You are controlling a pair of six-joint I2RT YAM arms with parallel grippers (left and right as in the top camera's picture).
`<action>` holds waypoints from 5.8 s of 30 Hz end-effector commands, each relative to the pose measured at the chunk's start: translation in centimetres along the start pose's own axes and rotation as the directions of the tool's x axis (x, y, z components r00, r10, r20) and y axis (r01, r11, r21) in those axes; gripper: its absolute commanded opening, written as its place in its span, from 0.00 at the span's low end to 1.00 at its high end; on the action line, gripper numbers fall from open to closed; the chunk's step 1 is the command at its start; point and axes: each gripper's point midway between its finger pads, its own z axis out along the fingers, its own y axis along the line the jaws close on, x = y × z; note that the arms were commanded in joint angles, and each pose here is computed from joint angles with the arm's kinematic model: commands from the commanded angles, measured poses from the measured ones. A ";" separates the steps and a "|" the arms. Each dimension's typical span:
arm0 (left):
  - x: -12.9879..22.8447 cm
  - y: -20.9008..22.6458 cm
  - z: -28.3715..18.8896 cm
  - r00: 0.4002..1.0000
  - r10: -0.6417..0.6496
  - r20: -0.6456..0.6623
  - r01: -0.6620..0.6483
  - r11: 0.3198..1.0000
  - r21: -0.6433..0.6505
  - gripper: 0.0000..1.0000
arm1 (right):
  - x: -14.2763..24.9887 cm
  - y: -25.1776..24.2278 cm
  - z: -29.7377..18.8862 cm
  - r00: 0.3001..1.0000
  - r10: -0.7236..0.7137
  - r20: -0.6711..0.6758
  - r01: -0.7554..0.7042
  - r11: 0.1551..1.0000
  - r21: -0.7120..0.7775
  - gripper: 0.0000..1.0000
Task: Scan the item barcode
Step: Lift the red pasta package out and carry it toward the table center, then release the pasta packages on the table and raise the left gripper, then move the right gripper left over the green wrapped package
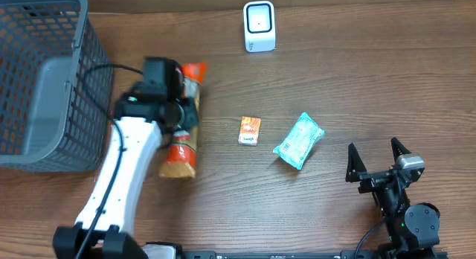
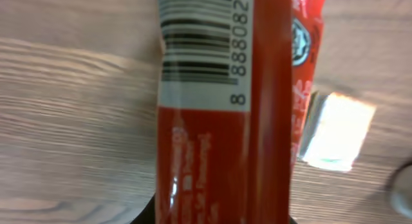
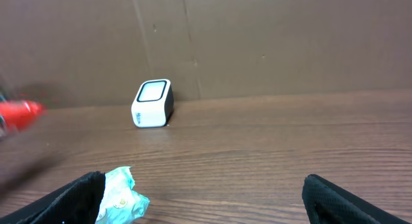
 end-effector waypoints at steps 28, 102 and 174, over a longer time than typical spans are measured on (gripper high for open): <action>4.5 -4.8 10.2 0.977 0.095 -0.191 -0.079 0.993 0.091 0.73 | 0.3 0.0 0.0 1.000 -0.006 0.000 0.006 1.000 -0.002 1.00; -8.0 7.9 -2.4 0.974 -0.222 -0.043 0.219 0.973 -0.073 1.00 | -13.0 7.2 2.2 0.761 0.180 -0.623 -0.276 0.959 -0.061 1.00; -8.0 7.9 -2.4 0.974 -0.222 -0.043 0.219 0.973 -0.073 1.00 | 9.4 9.1 5.9 0.249 0.506 -0.826 -0.243 0.858 0.452 0.04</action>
